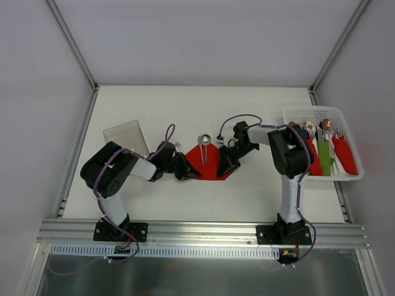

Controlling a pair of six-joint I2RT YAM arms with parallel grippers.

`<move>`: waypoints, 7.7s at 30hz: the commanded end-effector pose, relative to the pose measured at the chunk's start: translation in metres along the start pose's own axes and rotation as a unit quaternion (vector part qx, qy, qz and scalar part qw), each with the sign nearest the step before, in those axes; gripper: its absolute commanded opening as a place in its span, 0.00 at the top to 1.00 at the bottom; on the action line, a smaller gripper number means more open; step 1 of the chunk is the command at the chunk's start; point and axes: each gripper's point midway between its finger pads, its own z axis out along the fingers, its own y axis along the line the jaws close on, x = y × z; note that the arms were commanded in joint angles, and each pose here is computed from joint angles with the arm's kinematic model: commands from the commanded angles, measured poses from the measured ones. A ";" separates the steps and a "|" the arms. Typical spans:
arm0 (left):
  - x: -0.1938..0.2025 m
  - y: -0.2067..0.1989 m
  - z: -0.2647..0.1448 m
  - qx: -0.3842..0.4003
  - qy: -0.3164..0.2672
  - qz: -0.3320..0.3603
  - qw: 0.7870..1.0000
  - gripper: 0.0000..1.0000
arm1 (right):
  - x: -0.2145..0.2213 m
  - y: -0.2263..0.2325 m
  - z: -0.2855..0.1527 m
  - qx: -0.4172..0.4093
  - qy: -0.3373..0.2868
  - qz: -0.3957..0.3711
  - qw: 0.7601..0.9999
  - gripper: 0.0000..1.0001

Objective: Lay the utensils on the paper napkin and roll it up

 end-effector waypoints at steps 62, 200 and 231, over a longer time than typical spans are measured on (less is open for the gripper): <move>0.001 0.082 0.001 -0.131 -0.026 -0.056 0.990 1.00 | -0.001 0.048 -0.018 0.006 -0.028 -0.025 0.999 0.91; -0.005 0.045 -0.066 -0.160 -0.087 0.027 0.983 0.89 | -0.020 -0.018 0.021 0.067 -0.007 0.088 0.994 0.97; -0.077 0.038 -0.056 -0.174 -0.190 0.008 0.966 0.63 | -0.020 -0.012 0.019 0.057 -0.007 0.086 0.995 0.98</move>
